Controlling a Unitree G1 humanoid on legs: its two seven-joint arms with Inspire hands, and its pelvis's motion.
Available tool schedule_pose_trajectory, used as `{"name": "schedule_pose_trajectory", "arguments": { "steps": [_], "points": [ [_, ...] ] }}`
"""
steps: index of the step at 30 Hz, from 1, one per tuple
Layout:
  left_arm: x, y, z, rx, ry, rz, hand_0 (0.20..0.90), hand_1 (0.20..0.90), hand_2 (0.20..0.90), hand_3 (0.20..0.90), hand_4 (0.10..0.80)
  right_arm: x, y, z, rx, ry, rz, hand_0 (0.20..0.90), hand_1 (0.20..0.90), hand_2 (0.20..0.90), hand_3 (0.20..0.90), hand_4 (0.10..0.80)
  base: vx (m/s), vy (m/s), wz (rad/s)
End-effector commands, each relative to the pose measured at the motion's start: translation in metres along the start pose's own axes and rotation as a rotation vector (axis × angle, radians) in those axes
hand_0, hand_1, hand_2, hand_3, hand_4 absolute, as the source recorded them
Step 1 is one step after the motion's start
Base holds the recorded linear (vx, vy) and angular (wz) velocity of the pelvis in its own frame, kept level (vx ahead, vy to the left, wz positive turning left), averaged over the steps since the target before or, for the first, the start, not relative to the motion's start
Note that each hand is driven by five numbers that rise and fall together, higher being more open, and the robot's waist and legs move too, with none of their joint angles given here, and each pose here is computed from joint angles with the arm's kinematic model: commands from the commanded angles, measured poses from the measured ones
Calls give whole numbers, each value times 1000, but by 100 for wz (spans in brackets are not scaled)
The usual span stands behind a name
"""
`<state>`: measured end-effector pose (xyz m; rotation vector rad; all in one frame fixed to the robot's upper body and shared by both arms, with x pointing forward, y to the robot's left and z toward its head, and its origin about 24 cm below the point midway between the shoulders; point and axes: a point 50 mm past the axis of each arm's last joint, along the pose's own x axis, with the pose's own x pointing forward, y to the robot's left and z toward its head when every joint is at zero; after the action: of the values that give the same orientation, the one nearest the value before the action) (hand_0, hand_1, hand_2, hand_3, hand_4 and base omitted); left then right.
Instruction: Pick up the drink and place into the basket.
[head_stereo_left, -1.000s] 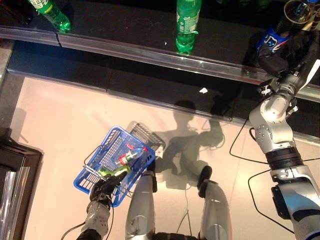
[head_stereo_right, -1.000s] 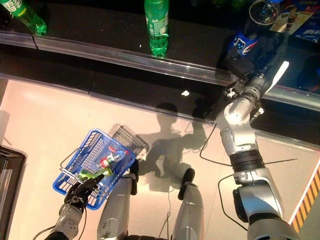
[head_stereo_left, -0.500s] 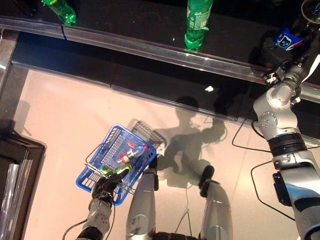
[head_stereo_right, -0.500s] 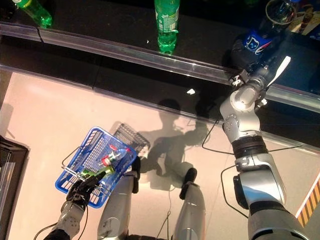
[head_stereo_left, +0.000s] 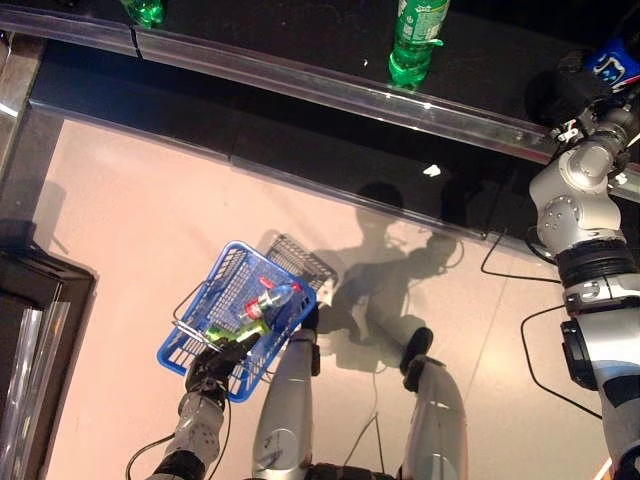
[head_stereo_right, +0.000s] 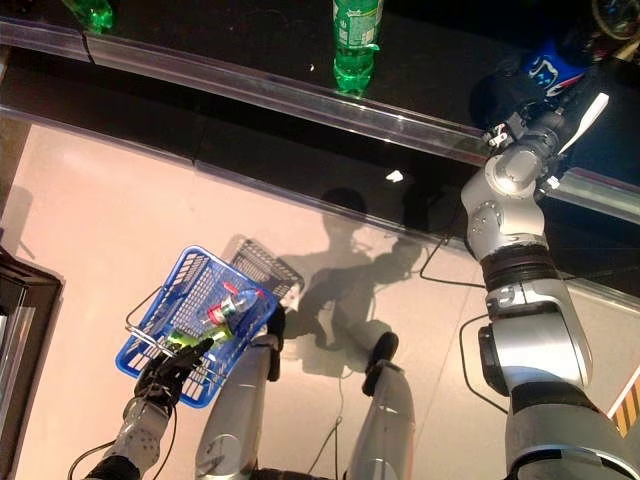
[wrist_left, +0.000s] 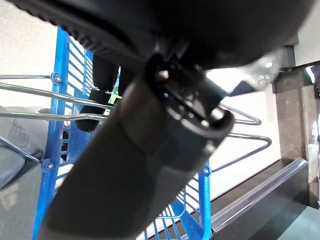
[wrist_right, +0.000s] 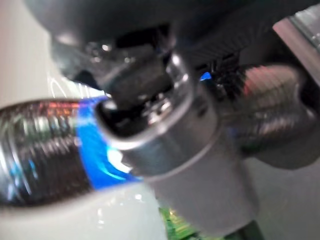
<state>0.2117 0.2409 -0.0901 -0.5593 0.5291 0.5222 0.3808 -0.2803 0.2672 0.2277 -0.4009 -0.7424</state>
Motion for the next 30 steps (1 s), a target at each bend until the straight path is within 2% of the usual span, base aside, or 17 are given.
{"name": "schedule_pose_trajectory", "arguments": {
  "steps": [1,17,25,30],
  "points": [
    [-17,15,-14,72,14,-69,300,300,300,200,100,17,-1,97,83,-325,32,300,300,300,200,100,0,0,0],
    [-17,13,-6,24,-30,-119,300,300,300,200,100,12,8,108,100,-396,70,300,300,300,200,100,-7,0,1],
    [-17,15,-1,-33,-79,-101,300,300,300,200,100,-14,13,115,65,-555,187,300,300,300,200,100,-31,27,1],
    [-19,18,1,-70,-116,-99,300,300,300,200,100,-34,7,105,69,-578,287,300,300,300,200,100,-15,31,4]
  ]
}}
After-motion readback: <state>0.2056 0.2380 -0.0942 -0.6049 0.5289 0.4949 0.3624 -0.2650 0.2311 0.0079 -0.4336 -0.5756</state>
